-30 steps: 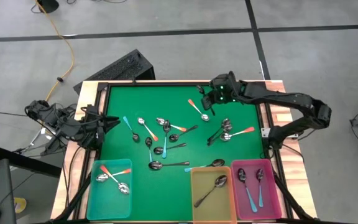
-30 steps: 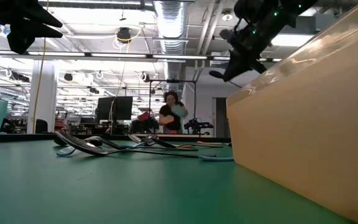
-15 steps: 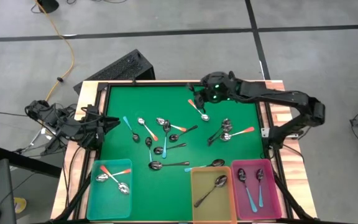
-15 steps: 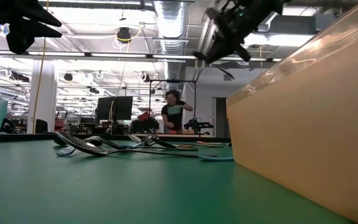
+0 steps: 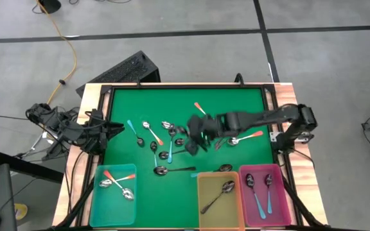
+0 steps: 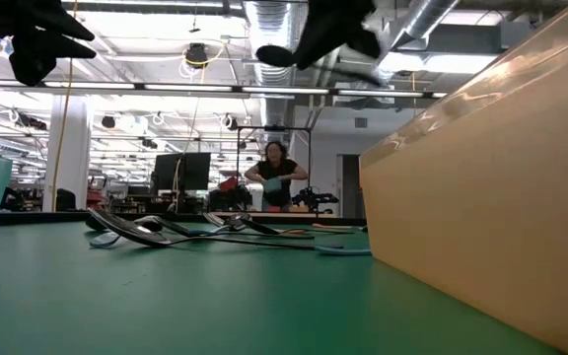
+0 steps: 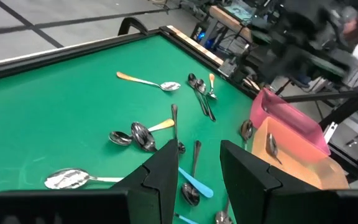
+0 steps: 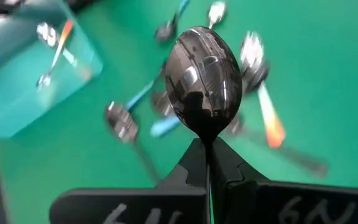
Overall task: Sort silverware by color (type)
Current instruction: Put the black spoon into the orange bin
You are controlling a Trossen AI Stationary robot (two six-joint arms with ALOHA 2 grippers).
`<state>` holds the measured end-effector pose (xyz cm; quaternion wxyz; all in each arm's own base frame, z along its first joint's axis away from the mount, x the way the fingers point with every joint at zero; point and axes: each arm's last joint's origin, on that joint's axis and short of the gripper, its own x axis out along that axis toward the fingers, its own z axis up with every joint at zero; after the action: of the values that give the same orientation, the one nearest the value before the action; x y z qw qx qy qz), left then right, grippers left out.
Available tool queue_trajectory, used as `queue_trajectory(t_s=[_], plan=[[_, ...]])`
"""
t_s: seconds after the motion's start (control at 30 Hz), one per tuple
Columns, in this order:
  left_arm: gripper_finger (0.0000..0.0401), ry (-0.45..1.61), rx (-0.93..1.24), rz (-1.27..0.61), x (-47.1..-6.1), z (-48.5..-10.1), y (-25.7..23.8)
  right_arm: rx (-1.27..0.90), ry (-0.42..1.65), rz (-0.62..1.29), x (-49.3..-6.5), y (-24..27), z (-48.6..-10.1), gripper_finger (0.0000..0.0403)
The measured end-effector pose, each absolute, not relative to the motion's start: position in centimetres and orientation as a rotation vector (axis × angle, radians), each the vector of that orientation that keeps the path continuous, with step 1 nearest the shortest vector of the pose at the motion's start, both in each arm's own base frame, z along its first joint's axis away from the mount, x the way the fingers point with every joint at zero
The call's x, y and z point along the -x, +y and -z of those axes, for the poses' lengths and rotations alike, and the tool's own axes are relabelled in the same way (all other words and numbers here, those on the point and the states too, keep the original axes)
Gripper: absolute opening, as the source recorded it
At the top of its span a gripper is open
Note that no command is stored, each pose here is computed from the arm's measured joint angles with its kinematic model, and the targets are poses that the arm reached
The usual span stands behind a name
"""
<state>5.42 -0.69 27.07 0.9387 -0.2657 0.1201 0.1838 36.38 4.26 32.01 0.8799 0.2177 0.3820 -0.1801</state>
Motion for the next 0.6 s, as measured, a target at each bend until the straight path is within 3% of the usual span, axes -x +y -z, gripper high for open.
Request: queue_trajectory(t_s=[0.3,0.6], plan=[[0.0105,0.246,0.531,-0.377,-5.4,-27.1,-0.7,-0.702,0.805,0.562,-31.1,15.0,-31.7,0.0007],[0.0105,0.236,0.525,-0.395,-5.4,-27.1,-0.6,-0.86,0.818,0.657,-29.4,20.9,-28.5,0.0007]])
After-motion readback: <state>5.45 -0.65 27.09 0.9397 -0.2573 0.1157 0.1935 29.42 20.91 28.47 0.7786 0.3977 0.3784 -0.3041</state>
